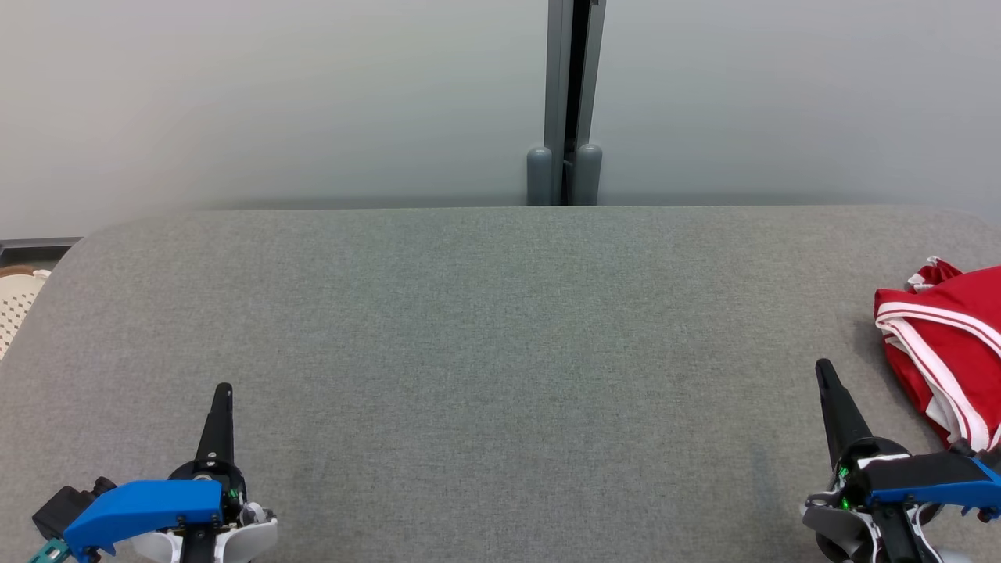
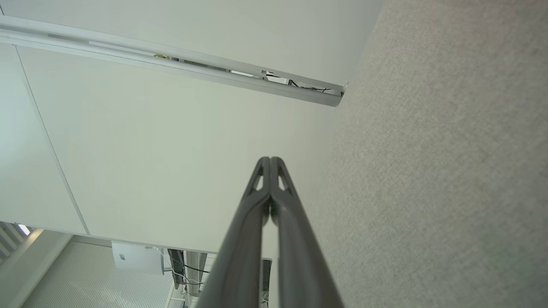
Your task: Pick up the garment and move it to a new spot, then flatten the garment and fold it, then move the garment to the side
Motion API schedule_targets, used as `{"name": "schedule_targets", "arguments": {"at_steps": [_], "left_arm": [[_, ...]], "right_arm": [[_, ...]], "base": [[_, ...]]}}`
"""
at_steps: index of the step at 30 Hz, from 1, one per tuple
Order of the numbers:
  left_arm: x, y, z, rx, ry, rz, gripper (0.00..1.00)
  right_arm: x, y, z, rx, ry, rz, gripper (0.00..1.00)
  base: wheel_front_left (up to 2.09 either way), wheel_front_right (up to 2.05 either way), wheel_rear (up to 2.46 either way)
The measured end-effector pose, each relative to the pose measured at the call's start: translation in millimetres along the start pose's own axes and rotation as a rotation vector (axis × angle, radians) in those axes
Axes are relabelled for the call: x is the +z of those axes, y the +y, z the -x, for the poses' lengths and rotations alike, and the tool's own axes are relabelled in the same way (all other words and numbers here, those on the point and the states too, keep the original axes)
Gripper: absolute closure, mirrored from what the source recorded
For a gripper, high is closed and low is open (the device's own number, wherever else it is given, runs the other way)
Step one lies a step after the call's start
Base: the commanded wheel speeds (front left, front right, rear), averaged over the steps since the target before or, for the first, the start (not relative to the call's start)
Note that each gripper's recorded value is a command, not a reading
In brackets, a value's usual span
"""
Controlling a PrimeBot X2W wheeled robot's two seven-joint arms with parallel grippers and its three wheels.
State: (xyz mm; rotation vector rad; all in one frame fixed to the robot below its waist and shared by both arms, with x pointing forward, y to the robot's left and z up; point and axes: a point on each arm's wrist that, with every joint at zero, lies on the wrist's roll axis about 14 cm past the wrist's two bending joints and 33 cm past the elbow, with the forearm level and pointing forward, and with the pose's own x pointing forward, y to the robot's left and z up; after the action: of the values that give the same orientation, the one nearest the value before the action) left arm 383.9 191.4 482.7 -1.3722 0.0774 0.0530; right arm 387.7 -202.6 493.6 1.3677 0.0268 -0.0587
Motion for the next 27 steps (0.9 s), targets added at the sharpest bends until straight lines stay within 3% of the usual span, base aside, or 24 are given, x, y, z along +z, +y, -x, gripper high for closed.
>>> {"name": "schedule_targets", "arguments": {"at_steps": [27], "left_arm": [[12,-16,-1,-0.061,-0.013,0.186,1.0]], "right_arm": [[-1,14,-2,0.053,0.022,-0.193,1.0]], "base": [[0.0,0.0,0.0]]}}
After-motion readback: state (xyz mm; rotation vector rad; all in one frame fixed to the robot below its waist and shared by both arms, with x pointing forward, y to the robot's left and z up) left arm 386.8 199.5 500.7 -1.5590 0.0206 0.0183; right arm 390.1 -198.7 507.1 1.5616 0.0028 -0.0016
